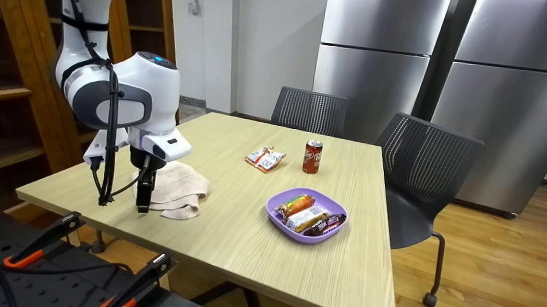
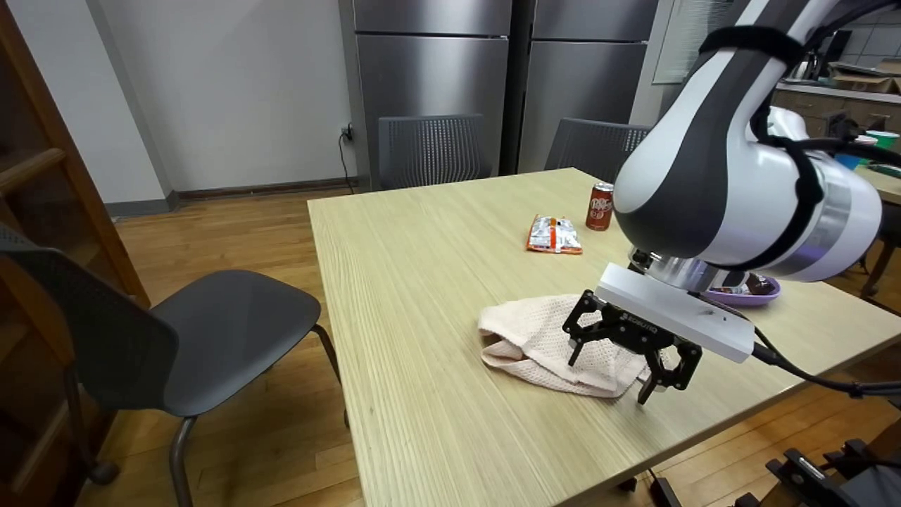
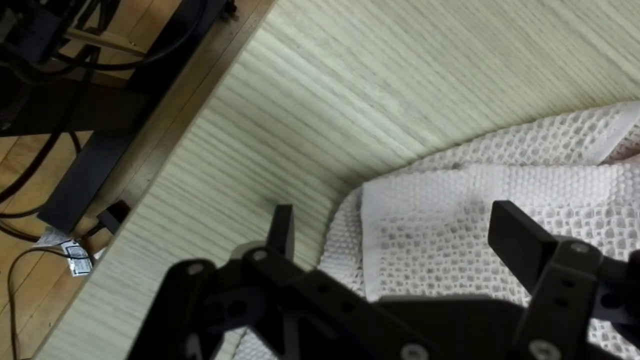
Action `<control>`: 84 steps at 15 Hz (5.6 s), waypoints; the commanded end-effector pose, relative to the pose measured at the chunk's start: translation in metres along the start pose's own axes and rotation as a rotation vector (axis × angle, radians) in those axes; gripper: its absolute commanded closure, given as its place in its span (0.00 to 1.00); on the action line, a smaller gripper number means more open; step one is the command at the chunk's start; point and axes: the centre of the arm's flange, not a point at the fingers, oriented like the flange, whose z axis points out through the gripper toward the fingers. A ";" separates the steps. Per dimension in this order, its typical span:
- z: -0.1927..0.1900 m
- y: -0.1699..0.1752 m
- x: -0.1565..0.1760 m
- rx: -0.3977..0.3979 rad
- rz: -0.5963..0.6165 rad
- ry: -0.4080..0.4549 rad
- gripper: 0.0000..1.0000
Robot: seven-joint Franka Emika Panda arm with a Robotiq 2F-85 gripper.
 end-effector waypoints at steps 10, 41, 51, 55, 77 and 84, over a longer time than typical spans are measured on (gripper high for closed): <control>-0.004 -0.010 0.002 0.036 -0.042 0.018 0.00; -0.009 -0.014 0.005 0.049 -0.076 0.021 0.99; -0.027 -0.014 0.008 0.039 -0.096 0.036 0.99; -0.043 -0.012 0.014 0.018 -0.121 0.043 0.99; -0.143 0.011 0.090 -0.037 -0.212 0.141 0.99; -0.163 0.005 0.123 -0.027 -0.252 0.167 0.99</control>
